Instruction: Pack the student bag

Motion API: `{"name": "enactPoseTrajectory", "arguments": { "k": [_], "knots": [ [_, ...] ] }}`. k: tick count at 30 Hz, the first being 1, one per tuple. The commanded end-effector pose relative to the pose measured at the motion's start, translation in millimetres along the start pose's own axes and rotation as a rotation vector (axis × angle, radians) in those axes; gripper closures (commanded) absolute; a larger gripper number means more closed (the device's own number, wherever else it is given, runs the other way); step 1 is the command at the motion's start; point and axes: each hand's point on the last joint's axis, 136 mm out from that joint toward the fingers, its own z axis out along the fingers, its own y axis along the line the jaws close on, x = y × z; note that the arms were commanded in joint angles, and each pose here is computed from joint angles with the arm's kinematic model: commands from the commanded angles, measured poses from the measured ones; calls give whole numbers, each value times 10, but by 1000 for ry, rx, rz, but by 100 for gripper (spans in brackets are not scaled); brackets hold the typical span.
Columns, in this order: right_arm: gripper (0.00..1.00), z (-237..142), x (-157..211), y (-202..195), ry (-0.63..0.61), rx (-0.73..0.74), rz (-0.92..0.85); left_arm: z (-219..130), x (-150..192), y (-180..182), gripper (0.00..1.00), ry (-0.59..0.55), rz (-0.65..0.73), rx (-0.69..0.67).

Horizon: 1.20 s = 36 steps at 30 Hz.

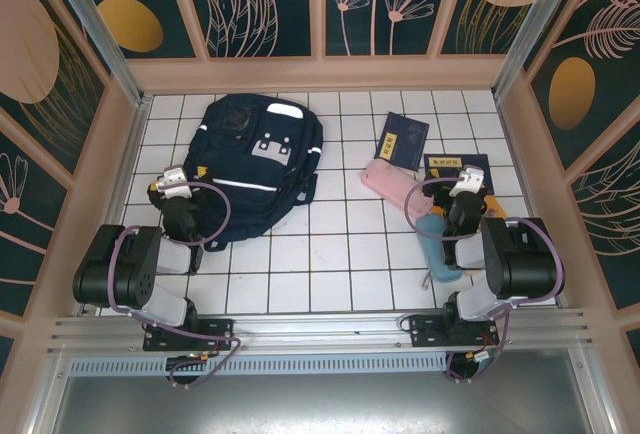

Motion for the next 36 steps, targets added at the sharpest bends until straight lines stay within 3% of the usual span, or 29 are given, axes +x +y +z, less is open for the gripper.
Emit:
{"name": "enactPoseTrajectory", "arguments": {
  "k": [1,7,11,16,22,29,31,36],
  "knots": [
    [1,31,-234,49,-63,-16,-18,-23,-148,68,1,-54,-37,-32],
    [1,6,-507,112,-58,58,-55,-75,-168,53,1,-67,-37,-12],
    [1,7,-718,288,-15,23,-5,-62,-215,14,2,-65,-25,6],
    [1,-43,-876,619,24,-45,48,135,-366,-26,1,21,-4,-31],
    [1,76,-761,873,288,-33,286,255,-618,-205,1,121,-130,15],
    [1,-15,-303,1930,600,-294,405,226,-905,-647,1,242,-310,216],
    [1,-130,-239,2361,664,-456,402,217,-933,-698,1,271,-343,234],
    [3,-221,111,3051,792,-569,413,217,-842,-825,2,414,-355,263]
  ]
}}
